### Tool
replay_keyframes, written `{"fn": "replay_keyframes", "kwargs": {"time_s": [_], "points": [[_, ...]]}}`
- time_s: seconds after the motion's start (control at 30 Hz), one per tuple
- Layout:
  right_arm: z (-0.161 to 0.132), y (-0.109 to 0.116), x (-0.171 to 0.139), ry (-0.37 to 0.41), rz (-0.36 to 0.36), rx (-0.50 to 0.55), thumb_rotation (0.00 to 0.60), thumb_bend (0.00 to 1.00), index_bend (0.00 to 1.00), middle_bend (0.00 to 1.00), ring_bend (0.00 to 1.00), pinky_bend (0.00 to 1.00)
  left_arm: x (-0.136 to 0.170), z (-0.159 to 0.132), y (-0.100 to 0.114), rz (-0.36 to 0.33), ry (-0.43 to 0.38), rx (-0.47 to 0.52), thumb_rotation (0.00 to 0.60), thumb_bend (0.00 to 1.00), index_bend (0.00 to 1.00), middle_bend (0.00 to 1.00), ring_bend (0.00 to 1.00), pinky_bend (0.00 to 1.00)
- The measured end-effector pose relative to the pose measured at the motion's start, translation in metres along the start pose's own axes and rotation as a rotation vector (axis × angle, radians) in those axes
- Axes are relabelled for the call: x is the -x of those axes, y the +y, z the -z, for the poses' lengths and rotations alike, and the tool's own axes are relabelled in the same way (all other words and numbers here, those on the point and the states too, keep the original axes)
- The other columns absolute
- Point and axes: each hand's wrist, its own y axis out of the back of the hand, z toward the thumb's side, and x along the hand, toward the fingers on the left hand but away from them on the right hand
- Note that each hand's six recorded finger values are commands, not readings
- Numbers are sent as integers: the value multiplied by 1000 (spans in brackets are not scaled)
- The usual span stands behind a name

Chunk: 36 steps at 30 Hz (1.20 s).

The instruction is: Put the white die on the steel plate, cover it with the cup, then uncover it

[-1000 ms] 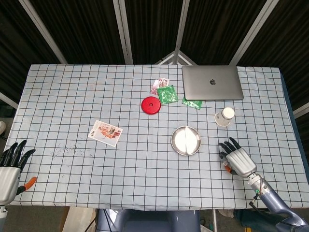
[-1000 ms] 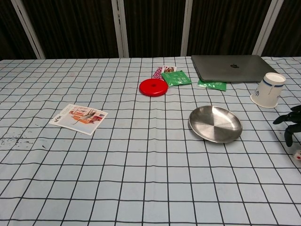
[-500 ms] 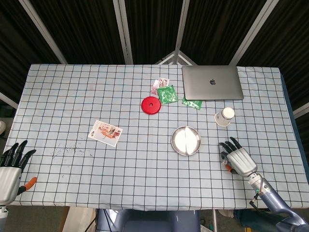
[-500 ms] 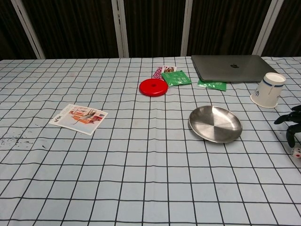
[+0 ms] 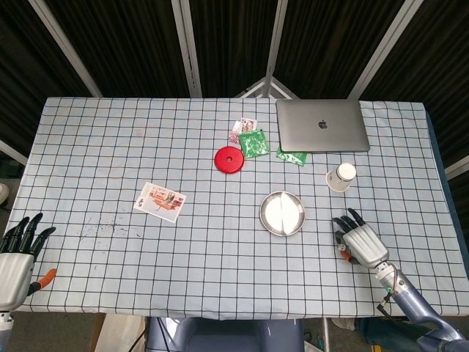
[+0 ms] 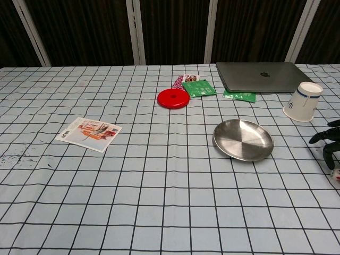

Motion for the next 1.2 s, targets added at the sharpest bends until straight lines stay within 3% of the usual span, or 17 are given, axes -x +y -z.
{"fn": "replay_keyframes", "kwargs": {"time_s": [0.37,0.77,1.03,1.2], "points": [[1,3,-2,-1,15,1,600,357,559,203,184,22,0,0,0,2,1,0,600,266,189,0,0,128],[-25,43,5,66,102,24,600,357,560,206,184,22,-2,2,2,-1,0,18,600,266,193,0,0,128],[-65,81,39,123,121,49,600,357,560,206,185,22,-4,4,3,1,-9,37,600,266,193,0,0,128],[-85,90,71,130,92,47,600,357,560,205,185,22,-6,9,6,-3,-8,55,600,266,193,0,0,128]]}}
